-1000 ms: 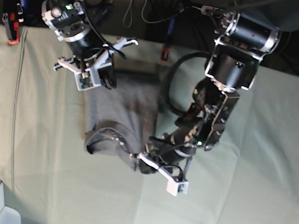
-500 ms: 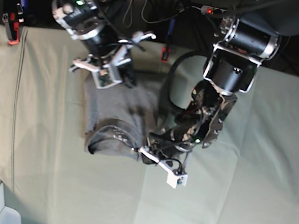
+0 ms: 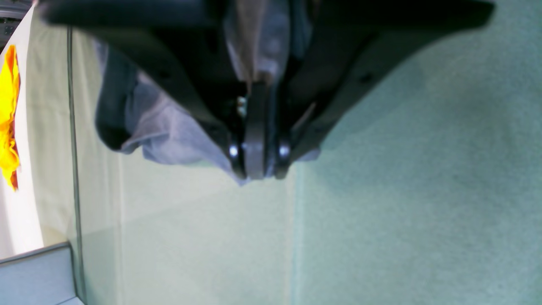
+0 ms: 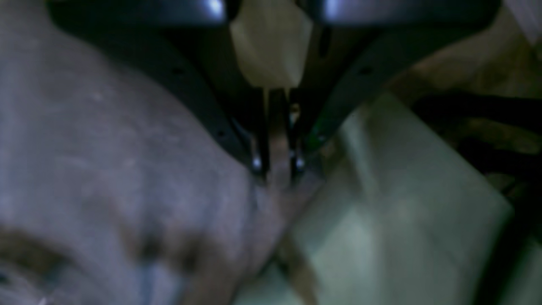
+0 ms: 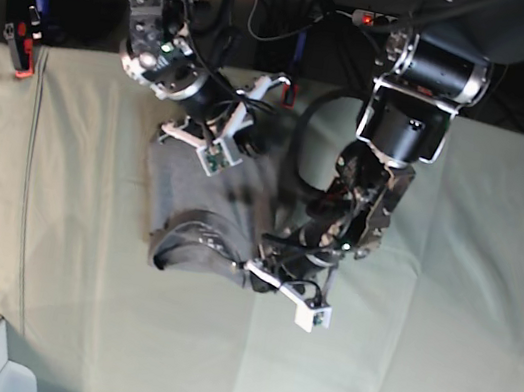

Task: Layout the t-shirt on the table in an organized manner, then fold the t-shirt properly
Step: 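Tuck and square the folded edge with both grippers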

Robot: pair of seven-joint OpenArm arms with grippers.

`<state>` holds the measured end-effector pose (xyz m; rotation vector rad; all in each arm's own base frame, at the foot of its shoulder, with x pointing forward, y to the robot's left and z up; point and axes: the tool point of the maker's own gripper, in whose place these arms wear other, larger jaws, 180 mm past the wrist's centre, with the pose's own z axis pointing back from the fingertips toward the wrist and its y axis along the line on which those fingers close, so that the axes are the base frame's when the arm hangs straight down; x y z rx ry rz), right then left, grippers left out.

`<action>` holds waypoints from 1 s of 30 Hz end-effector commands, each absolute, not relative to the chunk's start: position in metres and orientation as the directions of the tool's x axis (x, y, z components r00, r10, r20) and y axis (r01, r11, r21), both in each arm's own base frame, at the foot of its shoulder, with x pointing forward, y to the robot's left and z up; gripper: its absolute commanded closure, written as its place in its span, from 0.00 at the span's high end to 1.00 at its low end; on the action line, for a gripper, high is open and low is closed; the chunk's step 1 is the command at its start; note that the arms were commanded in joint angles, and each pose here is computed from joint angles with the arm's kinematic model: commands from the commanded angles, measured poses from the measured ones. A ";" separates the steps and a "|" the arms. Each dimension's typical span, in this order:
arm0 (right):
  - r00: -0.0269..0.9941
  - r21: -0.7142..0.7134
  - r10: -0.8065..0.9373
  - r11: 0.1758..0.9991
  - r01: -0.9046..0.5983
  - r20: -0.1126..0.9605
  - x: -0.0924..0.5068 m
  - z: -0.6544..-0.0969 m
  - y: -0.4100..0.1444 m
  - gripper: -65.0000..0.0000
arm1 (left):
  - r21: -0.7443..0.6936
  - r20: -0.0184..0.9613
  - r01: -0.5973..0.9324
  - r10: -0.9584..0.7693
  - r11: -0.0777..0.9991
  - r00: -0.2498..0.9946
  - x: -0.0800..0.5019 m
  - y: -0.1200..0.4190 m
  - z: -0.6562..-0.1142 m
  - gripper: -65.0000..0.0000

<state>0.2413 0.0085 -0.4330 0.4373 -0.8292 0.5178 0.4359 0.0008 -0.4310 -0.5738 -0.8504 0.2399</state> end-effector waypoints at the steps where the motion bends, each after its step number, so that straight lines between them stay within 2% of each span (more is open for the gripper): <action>1: 0.545 0.174 0.238 0.783 -0.598 0.804 0.246 -0.426 0.013 0.00 | -0.579 0.676 0.061 0.437 0.813 0.593 0.455 -0.003 -0.406 0.00; 6: 0.586 0.202 0.242 0.782 -0.590 0.773 0.237 -0.443 0.013 0.00 | -0.579 0.676 0.061 0.437 0.813 0.593 0.455 -0.003 -0.406 0.00; 14: 0.595 0.229 0.214 0.783 -0.579 0.775 0.237 -0.455 0.014 0.00 | -0.583 0.675 0.060 0.441 0.811 0.592 0.455 -0.003 -0.405 0.00; 16: 0.600 0.232 0.214 0.783 -0.578 0.771 0.235 -0.456 0.014 0.00 | -0.583 0.672 0.058 0.441 0.811 0.595 0.455 -0.002 -0.406 0.03; 18: 0.599 0.231 0.214 0.783 -0.578 0.772 0.236 -0.456 0.014 0.00 | -0.582 0.670 0.051 0.442 0.812 0.597 0.454 -0.001 -0.407 0.13; 23: 0.578 0.219 0.209 0.784 -0.581 0.789 0.237 -0.446 0.014 0.00 | -0.583 0.660 0.040 0.444 0.811 0.606 0.445 0.002 -0.416 0.57; 25: 0.567 0.213 0.204 0.784 -0.583 0.798 0.233 -0.439 0.014 0.00 | -0.585 0.658 0.035 0.448 0.810 0.605 0.443 0.003 -0.417 0.70; 27: 0.546 0.202 0.199 0.785 -0.586 0.813 0.230 -0.429 0.013 0.00 | -0.572 0.676 0.039 0.444 0.819 0.589 0.439 0.015 -0.416 0.79; 30: 0.531 0.195 0.192 0.786 -0.587 0.825 0.222 -0.418 0.013 0.00 | -0.568 0.706 0.061 0.448 0.820 0.548 0.431 0.023 -0.404 0.83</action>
